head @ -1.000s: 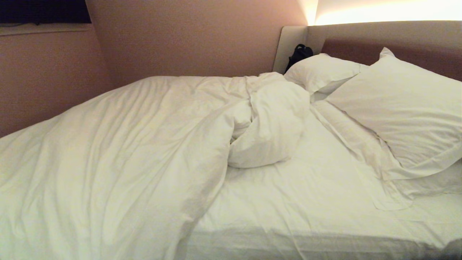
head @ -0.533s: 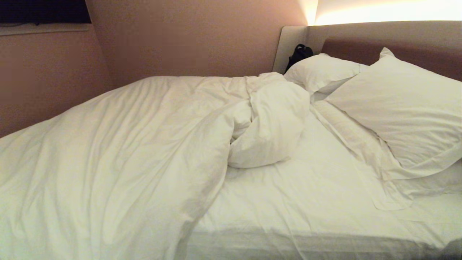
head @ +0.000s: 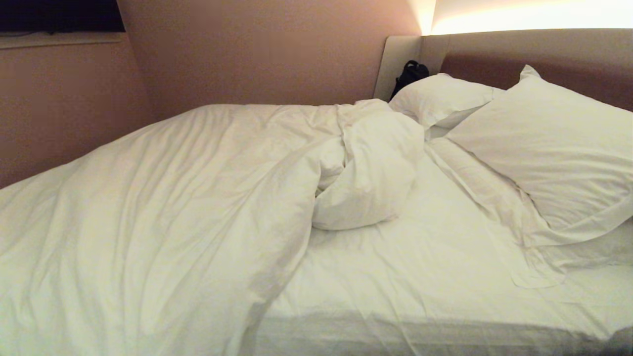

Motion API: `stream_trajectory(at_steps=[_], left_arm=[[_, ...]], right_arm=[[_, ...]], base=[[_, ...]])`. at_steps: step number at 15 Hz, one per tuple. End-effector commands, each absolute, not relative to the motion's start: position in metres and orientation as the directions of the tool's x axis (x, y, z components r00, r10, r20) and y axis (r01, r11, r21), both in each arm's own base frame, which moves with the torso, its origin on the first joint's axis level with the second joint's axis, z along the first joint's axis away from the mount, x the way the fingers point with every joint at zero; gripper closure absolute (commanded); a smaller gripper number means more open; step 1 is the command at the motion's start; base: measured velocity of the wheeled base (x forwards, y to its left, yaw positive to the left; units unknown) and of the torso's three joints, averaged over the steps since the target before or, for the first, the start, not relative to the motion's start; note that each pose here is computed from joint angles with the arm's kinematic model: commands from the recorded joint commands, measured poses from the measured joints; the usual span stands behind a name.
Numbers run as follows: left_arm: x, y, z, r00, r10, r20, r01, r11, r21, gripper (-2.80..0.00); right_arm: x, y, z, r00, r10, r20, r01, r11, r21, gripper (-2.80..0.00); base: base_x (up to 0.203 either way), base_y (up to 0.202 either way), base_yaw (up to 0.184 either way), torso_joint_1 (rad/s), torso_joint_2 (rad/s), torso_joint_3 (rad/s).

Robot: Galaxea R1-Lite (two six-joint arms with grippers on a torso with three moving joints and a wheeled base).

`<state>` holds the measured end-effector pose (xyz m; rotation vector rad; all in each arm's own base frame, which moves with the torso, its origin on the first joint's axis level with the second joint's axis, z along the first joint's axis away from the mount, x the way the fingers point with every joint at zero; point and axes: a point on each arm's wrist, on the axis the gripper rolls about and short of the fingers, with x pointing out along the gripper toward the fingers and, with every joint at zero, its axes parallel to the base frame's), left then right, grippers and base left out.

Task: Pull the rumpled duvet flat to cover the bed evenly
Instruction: Flatten the corners of the folded blanket

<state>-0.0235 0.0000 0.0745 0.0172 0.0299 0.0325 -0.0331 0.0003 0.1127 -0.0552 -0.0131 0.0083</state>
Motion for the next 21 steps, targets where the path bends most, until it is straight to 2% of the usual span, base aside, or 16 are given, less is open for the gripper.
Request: stream_trajectory(at_steps=[1,5,8,11,17,21], left_arm=[[-0.023,0.0,0.074,0.999,0.034,-0.031,-0.033,0.999,0.019,0.0],[-0.024,0.0,0.075,0.999,0.034,-0.029,-0.033,0.999,0.019,0.0],[-0.024,0.0,0.075,0.999,0.034,-0.029,-0.033,0.999,0.018,0.0],[-0.024,0.0,0.075,0.999,0.034,-0.029,-0.033,0.999,0.019,0.0],[-0.023,0.0,0.074,0.999,0.034,-0.03,-0.033,0.999,0.019,0.0],[-0.023,0.0,0.074,0.999,0.034,-0.031,-0.033,0.999,0.018,0.0]], right_arm=[[-0.025,0.001,0.128,0.996,0.029,-0.09,-0.033,0.998,-0.047,0.0],[0.035,0.004,0.178,0.947,0.163,-0.275,-0.13,0.982,0.134,0.0],[0.117,0.007,0.214,0.895,0.243,-0.374,-0.139,0.949,0.283,0.0],[0.207,0.018,0.237,0.857,0.318,-0.407,-0.155,0.91,0.386,0.0],[0.357,0.049,0.223,0.78,0.391,-0.489,-0.121,0.861,0.495,0.0],[0.408,0.078,0.223,0.759,0.453,-0.467,-0.158,0.825,0.542,0.0]], base=[[0.0,0.0,0.0,0.0,0.0,0.0],[0.0,0.0,0.0,0.0,0.0,0.0],[0.0,0.0,0.0,0.0,0.0,0.0],[0.0,0.0,0.0,0.0,0.0,0.0],[0.0,0.0,0.0,0.0,0.0,0.0],[0.0,0.0,0.0,0.0,0.0,0.0]])
